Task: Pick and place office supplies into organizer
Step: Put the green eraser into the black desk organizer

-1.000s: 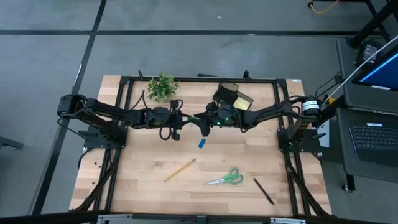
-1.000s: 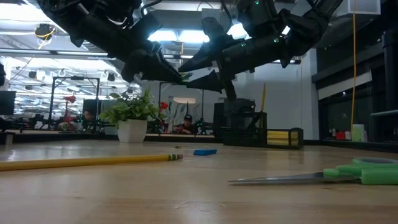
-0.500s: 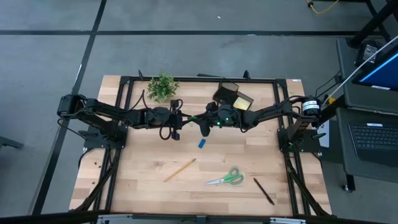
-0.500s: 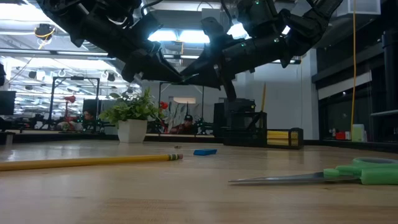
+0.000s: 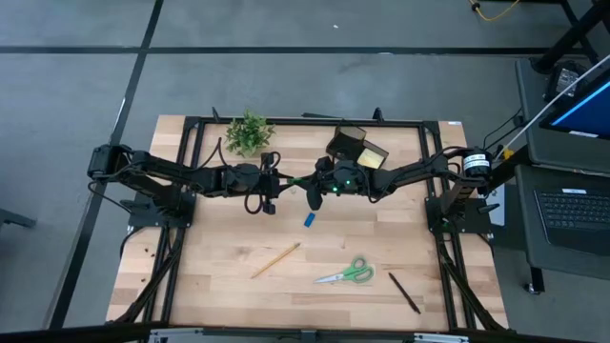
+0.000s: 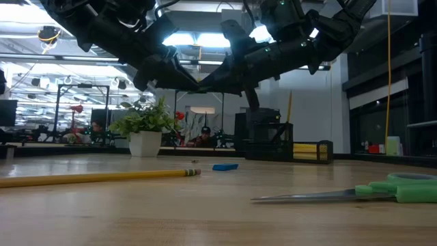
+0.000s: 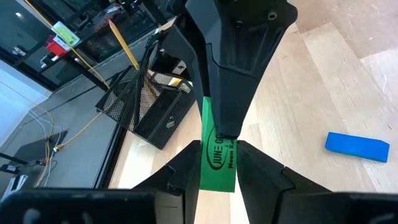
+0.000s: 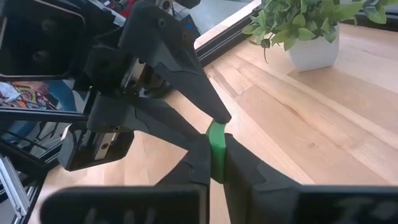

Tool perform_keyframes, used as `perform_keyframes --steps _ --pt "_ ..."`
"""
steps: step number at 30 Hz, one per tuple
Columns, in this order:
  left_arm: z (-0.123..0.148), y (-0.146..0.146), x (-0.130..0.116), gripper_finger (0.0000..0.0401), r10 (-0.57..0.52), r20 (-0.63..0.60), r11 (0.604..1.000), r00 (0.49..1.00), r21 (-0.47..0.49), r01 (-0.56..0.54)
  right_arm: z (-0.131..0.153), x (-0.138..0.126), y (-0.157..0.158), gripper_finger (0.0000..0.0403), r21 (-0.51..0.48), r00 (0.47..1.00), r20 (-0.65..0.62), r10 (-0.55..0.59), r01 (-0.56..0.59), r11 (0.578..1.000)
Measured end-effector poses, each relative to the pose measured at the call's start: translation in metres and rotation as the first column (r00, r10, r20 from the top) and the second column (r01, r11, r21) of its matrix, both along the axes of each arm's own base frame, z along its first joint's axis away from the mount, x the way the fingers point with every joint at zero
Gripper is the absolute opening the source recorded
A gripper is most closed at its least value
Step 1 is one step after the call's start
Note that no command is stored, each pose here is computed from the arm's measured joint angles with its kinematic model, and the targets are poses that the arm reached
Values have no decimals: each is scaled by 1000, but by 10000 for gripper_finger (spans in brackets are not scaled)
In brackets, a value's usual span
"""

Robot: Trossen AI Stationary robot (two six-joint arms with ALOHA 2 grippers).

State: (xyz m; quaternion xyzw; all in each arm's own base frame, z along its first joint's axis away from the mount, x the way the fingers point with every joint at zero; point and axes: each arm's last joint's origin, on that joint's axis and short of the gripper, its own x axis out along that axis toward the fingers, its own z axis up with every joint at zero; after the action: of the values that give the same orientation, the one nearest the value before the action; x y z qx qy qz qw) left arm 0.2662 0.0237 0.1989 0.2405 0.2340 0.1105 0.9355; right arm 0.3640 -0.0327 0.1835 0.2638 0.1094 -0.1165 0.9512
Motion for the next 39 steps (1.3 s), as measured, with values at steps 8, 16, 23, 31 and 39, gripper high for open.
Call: perform_keyframes --steps 8,16,23,31,39 --pt "-2 0 -1 139 17 -14 999 1000 -31 -18 0 0 0 22 -4 1000 -3 0 0 1000" --pt "-5 1 -3 170 50 -44 998 998 -35 -52 0 0 0 22 -12 1000 -4 3 -3 1000" --pt "-2 1 -9 169 76 -75 997 994 -5 -77 0 0 0 22 -28 1000 -7 12 -12 1000" --pt "25 -1 -33 169 94 -12 989 995 -115 -95 -2 0 0 22 -93 999 -36 34 -37 995" --pt "37 -4 -50 159 49 11 978 999 -202 -46 6 -3 0 22 -235 996 -54 70 -81 969"
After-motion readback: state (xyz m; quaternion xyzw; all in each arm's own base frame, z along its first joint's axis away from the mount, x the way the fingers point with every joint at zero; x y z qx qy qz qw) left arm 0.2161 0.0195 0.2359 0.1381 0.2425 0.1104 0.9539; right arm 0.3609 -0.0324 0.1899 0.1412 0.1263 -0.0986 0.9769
